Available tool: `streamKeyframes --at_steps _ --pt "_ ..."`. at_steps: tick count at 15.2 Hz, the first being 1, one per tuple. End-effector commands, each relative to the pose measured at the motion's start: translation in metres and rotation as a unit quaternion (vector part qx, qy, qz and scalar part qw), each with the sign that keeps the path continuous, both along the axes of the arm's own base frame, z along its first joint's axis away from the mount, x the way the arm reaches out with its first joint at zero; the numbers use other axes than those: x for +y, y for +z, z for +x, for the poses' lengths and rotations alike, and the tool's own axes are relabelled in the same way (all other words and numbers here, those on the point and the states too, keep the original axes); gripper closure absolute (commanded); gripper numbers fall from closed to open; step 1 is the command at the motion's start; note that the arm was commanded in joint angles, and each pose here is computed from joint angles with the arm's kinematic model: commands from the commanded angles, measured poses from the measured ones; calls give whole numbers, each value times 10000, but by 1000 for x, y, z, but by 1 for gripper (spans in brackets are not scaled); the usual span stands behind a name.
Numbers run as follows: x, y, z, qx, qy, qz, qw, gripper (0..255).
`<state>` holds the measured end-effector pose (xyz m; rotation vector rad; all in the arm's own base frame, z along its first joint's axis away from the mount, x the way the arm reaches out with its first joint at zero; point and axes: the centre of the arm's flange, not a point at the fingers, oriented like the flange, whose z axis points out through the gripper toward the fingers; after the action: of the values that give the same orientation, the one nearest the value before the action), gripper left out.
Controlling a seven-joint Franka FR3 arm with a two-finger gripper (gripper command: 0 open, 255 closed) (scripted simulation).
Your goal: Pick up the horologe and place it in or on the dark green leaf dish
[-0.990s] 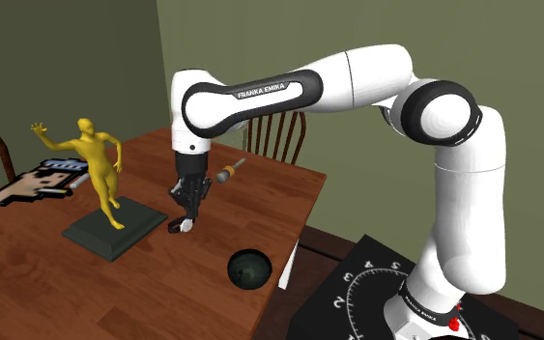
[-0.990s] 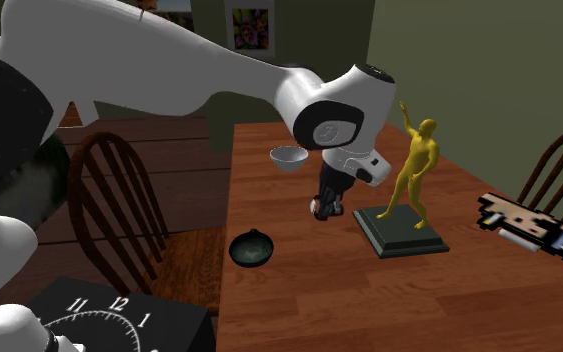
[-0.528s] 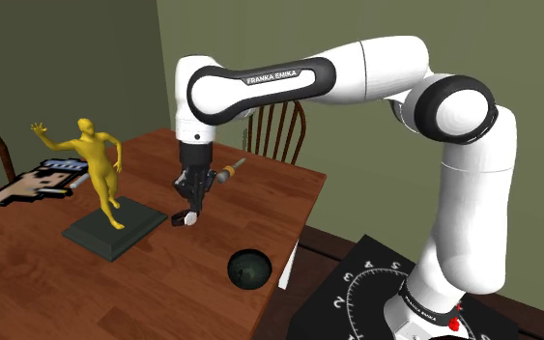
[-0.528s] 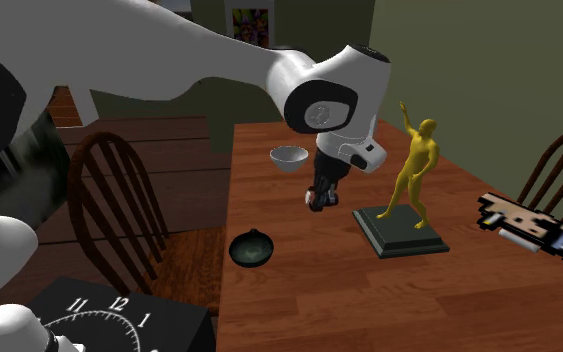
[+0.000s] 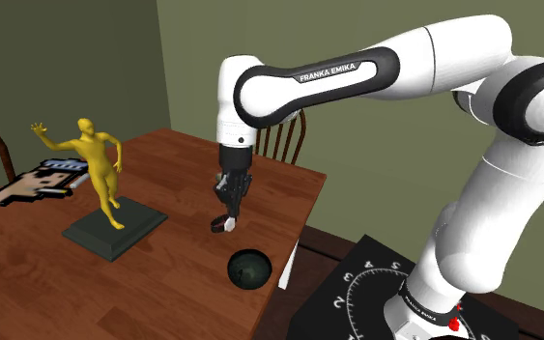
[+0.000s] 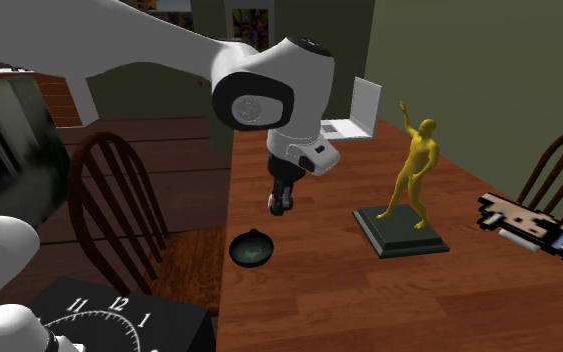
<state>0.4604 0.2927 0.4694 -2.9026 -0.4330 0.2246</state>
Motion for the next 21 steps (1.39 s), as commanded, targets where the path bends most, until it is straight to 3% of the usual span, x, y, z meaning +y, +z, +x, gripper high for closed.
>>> streamKeyframes --at_steps 1,3,19,21 --pt "-15 1 -28 2 -7 0 10000 255" --pt "-31 3 -55 2 -7 0 10000 255" --pt "-31 -81 -55 2 -7 0 10000 255" --pt "-31 -81 -55 2 -7 0 10000 255"
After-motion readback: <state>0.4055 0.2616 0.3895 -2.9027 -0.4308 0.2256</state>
